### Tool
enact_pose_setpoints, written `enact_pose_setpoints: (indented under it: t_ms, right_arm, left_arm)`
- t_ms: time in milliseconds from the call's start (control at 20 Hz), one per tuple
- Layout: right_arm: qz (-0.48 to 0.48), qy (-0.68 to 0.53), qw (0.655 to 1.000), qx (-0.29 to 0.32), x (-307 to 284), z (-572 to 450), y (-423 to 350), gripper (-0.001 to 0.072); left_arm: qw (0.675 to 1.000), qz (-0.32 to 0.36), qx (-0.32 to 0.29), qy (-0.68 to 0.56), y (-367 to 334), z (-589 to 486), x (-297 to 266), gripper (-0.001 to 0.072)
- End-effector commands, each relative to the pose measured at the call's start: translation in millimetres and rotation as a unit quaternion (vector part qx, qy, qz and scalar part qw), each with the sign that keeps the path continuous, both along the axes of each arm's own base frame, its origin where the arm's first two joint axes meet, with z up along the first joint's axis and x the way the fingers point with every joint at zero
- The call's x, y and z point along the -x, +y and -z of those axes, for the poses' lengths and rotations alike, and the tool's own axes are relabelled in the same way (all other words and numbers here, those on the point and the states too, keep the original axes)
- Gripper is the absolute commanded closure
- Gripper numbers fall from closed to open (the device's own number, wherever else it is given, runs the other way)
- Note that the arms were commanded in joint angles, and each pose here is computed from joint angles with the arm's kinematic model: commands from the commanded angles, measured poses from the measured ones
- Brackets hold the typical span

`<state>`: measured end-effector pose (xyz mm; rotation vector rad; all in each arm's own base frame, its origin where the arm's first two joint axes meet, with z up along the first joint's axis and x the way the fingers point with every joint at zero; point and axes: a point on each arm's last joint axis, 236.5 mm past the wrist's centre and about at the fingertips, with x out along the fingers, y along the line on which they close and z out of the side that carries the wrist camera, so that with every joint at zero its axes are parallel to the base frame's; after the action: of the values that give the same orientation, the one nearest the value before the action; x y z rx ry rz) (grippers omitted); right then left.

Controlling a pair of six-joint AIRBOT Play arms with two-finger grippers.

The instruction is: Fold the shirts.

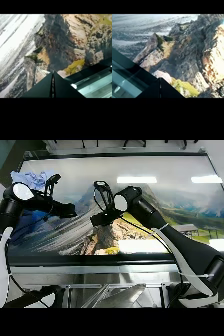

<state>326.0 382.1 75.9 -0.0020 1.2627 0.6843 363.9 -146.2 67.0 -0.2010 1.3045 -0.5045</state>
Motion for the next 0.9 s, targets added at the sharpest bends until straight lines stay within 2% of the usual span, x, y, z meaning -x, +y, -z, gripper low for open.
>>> enact_pose_setpoints:
  t_ms: [0, 300, 350, 400, 450, 600, 850]
  right_arm:
    - [0.000, 0.001, 1.000, 0.000, 0, 0, 0, 0.0695]
    - [0.000, 0.001, 1.000, 0.000, 0, 0, 0, 0.0695]
    - [0.000, 0.001, 1.000, 0.000, 0, 0, 0, 0.0695]
    - [0.000, 0.001, 1.000, 0.000, 0, 0, 0, 0.0695]
    - [0.000, 0.001, 1.000, 0.000, 0, 0, 0, 0.0695]
    - [0.000, 0.001, 1.000, 0.000, 0, 0, 0, 0.0694]
    - [0.000, 0.000, 1.000, 0.000, 0, 0, 0, 0.0695]
  left_arm:
    - [0.999, -0.032, -0.026, 0.029, 17, 22, -6, 0.0691]
    - [0.972, -0.192, -0.132, 0.003, 153, 9, -17, 0.0680]
    - [0.964, -0.221, -0.146, -0.009, 180, 4, -18, 0.0441]
    - [0.953, -0.262, -0.147, -0.025, 205, -3, -22, 0.0046]
    - [0.941, -0.303, -0.142, -0.048, 230, -11, -29, 0.0008]
    - [0.899, -0.398, -0.141, -0.119, 303, -30, -46, 0.0008]
    - [0.871, -0.439, -0.191, -0.109, 378, -9, -28, 0.0009]
